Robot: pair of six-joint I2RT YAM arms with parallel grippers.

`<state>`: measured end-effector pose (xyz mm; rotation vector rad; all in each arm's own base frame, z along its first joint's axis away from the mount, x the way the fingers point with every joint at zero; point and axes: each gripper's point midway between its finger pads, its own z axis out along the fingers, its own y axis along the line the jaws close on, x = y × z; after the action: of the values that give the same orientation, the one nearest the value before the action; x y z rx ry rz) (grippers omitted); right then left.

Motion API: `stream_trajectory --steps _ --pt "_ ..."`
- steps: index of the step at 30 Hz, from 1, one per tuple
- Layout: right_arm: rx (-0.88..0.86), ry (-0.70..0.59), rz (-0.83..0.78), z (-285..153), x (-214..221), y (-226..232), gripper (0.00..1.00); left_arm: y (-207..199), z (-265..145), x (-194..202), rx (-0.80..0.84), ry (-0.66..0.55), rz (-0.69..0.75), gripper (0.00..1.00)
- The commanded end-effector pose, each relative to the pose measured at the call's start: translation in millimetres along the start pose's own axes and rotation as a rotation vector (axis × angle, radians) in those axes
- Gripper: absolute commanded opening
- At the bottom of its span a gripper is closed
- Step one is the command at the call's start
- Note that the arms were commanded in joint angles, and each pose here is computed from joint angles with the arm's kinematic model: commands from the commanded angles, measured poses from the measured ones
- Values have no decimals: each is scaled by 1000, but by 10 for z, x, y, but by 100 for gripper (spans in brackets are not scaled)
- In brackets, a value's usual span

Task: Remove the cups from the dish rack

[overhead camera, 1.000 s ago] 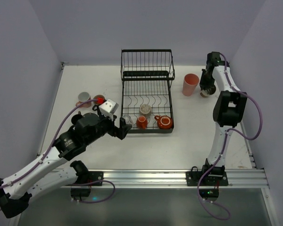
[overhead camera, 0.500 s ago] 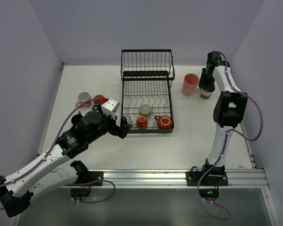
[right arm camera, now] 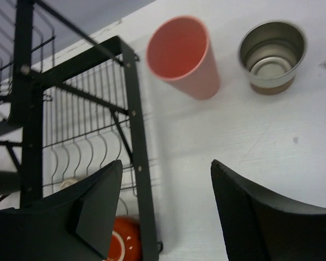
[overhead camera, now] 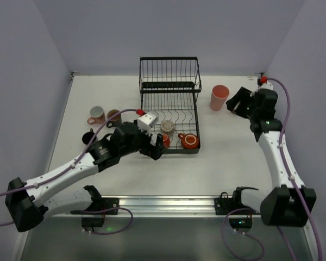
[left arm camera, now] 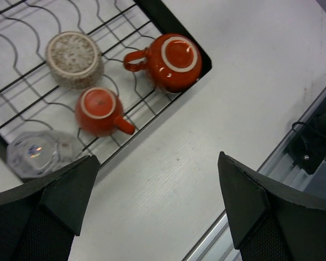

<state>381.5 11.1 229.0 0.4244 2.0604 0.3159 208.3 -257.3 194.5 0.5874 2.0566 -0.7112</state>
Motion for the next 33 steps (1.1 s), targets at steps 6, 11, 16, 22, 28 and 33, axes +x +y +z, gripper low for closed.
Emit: stream_trajectory --steps 6,11,16,22,28,33 --pt "-373 -145 156 -532 525 445 68 -558 676 -443 66 -22 -26 100" --pt "-388 -206 107 -805 633 386 67 -603 1014 -405 -27 -3 -82 100" --pt "-410 -207 104 -891 751 374 66 -595 1370 -245 -67 48 -124 95" --pt "-454 -166 105 -892 861 425 66 -748 1547 -120 -56 75 -146 92" --pt "-472 -172 97 -938 851 456 66 -605 1710 -19 -136 79 -129 96" --pt "-479 -167 97 -941 854 469 66 -504 1864 29 -189 77 -96 97"
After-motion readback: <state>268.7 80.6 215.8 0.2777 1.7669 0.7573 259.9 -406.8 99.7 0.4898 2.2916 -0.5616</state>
